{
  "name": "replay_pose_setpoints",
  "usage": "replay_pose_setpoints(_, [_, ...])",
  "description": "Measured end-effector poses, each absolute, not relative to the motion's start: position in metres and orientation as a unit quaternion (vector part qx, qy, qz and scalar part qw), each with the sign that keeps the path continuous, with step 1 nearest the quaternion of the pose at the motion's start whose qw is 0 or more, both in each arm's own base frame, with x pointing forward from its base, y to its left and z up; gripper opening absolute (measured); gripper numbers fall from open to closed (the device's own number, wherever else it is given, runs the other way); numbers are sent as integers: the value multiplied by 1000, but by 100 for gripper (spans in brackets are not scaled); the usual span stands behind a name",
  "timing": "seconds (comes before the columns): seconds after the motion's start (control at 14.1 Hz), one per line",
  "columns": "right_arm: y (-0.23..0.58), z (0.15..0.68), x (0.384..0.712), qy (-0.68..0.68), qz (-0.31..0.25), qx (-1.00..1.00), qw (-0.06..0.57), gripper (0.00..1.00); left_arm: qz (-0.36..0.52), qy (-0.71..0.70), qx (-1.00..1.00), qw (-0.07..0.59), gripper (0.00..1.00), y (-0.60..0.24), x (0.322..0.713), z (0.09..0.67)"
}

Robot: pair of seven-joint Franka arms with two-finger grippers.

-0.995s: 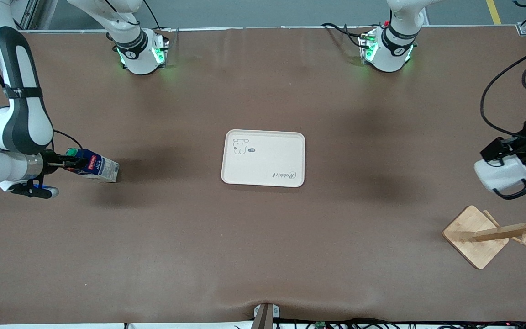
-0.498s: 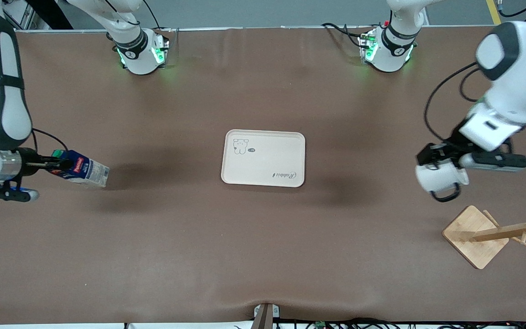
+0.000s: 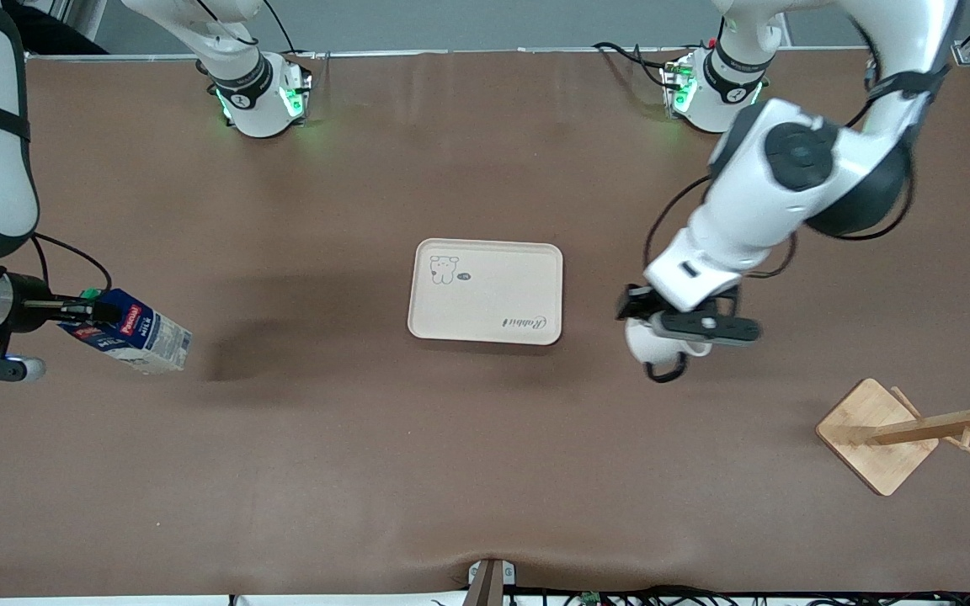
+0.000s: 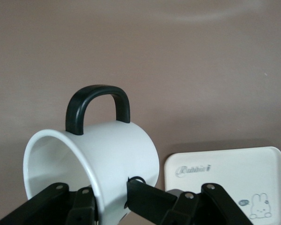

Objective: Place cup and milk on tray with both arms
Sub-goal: 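Carry the mug over the tray and lower it with the left gripper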

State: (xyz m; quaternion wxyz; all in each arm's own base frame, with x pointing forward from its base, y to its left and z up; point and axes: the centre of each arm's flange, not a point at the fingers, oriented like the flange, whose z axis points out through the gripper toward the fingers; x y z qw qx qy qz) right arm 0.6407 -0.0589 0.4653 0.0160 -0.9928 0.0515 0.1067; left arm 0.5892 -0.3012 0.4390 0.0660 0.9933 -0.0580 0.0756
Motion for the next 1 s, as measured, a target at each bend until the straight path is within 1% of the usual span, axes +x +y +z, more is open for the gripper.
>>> replay_pose_setpoints(0.14, [-53,476,644,47,95,-994,15,56,61,-74,993,70,0,-346,579,421])
replay_pose_setpoints(0.36, [-36,478,646,41,93,-995,15,56,33,-86,994,67,0,-397,558,405])
replay_pose_setpoints(0.57, [24,470,647,61,105,-993,5,56,5,-100,994,53,0,-423,538,388])
replay_pose_setpoints(0.78, [100,455,635,58,141,-988,-14,56,-20,-88,996,10,0,-440,518,360])
replay_pose_setpoints(1.0, [132,442,625,68,161,-984,-27,56,-12,-39,998,-43,0,-474,485,318])
